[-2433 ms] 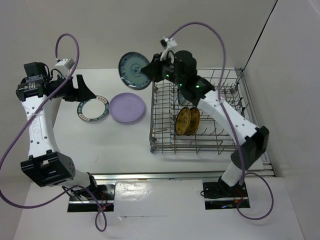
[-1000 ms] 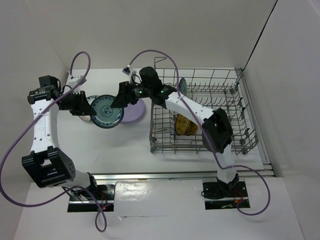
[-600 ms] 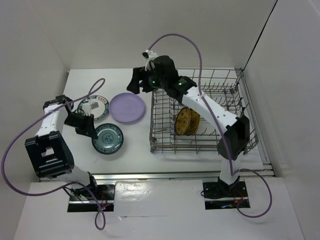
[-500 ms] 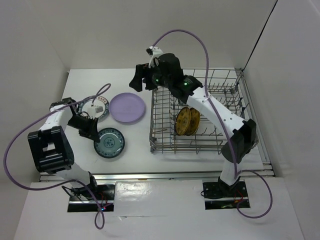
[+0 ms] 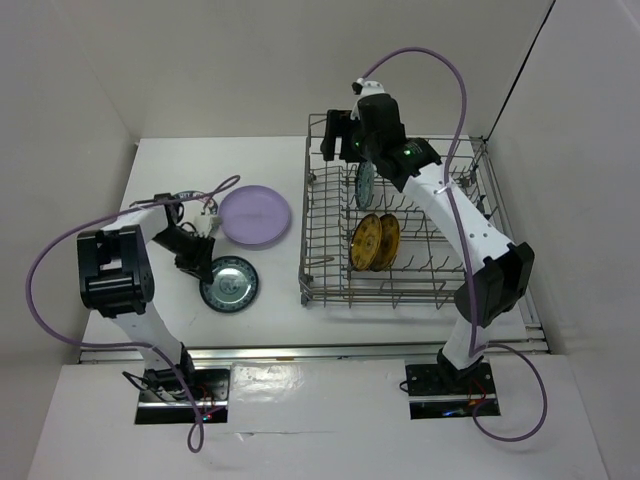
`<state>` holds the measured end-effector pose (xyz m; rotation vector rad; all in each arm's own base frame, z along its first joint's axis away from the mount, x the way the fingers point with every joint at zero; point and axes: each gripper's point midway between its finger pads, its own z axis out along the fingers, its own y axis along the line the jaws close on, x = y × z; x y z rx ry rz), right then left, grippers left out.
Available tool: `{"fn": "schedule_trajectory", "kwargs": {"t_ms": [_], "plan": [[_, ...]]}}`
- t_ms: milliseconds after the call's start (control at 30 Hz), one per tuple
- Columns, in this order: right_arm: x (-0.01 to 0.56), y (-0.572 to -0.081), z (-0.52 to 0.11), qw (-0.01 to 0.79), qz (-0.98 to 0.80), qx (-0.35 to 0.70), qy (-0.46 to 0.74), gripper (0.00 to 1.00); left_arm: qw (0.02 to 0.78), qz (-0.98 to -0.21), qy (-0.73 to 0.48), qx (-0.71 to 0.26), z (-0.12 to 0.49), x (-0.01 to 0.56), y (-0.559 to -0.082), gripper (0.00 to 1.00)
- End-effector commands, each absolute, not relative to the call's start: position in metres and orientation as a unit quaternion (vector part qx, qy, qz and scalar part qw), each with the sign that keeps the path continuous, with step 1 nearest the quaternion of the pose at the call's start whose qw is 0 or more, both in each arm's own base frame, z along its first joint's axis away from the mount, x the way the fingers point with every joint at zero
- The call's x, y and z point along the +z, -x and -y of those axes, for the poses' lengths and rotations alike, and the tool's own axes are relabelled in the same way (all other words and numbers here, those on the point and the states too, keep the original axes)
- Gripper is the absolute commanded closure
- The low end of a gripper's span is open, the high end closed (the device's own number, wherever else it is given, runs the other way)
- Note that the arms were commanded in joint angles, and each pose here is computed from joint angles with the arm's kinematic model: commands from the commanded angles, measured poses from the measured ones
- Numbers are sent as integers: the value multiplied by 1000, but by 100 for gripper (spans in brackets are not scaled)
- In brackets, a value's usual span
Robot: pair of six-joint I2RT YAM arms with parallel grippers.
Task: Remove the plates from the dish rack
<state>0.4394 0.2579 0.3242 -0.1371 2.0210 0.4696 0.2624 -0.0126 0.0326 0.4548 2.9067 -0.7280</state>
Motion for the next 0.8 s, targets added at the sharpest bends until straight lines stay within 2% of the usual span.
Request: {"fn": "schedule_trajectory", "kwargs": {"t_ms": [0,100,200,367,500,633,767], "plan": [[327,-440,-245,517,-835,178,56,16,72,-970,-183,-145,-12,5,-283,62],[330,-439,-245,520,-832,186,63,16,87,-972,-181,-125,-18,12,-292,49],[332,-442,-242,518,-829,200,65,16,117,-972,-170,-115,-20,31,-312,44],[330,-447,-241,518,-829,202,64,16,194,-960,-144,-140,-9,84,-354,43],[321,-454,-236,516,-833,187,67,16,219,-958,-94,-160,-1,100,-387,43],[318,-464,-218,517,-838,170,48,16,214,-969,-66,-109,-11,88,-422,43],[299,-484,-186,515,-852,96,2,16,211,-971,-75,-88,0,75,-445,43]]}}
